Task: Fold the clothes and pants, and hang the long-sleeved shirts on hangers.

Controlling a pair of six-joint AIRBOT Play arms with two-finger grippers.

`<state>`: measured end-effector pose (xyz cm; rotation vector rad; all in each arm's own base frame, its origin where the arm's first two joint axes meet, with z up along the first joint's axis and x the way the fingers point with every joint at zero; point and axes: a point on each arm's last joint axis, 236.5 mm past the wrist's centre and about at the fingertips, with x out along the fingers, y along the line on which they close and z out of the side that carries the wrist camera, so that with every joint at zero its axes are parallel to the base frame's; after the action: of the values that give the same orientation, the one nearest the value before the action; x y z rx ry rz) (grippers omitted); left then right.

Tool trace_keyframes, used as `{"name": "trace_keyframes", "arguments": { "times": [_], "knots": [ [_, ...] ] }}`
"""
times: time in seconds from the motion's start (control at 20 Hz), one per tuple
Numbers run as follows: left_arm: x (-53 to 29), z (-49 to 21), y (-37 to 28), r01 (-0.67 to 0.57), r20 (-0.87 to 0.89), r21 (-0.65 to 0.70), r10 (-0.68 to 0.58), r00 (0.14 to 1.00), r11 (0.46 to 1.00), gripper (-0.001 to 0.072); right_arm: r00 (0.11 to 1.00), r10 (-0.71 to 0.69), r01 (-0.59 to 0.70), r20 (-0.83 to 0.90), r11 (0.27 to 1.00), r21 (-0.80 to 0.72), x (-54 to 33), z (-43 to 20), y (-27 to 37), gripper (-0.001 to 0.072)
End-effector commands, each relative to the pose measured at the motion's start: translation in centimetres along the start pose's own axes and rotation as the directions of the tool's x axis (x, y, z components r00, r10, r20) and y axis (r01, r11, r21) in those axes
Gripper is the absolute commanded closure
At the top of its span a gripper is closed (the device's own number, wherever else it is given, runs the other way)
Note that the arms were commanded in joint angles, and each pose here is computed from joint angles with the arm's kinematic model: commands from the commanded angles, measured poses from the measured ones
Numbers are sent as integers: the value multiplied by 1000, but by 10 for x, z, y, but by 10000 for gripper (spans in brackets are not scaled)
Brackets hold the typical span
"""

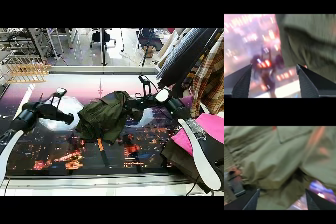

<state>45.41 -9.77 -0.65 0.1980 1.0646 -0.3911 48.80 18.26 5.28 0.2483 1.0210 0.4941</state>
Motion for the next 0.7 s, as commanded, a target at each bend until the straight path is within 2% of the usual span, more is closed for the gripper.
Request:
{"name": "trace_keyframes", "arguments": {
  "times": [0.0, 0.1, 0.2, 0.3, 0.45, 0.65],
  "knots": [
    [8, -6, -39, 49, -52, 32, -47, 998, 998, 120, 995, -85, 90, -47, 988, 125, -3, -10, -29, 83],
    [16, 27, -68, 124, 75, -20, -122, 990, 992, 121, 985, -163, 168, -50, 976, 135, -8, -10, -53, 78],
    [26, 52, -80, 193, 157, -99, -176, 972, 976, 120, 982, -184, 188, -35, 968, 168, -13, -6, -73, 68],
    [43, 63, -74, 233, 171, -171, -204, 964, 957, 117, 984, -180, 179, -20, 955, 234, -14, -2, -94, 13],
    [68, 74, -62, 293, 189, -285, -246, 951, 913, 93, 993, -112, 117, -35, 937, 329, 4, -9, -122, 12],
    [97, 76, -57, 287, 175, -292, -244, 954, 912, 94, 998, -67, 65, -12, 895, 441, 47, -16, -158, 11]
  ]
}}
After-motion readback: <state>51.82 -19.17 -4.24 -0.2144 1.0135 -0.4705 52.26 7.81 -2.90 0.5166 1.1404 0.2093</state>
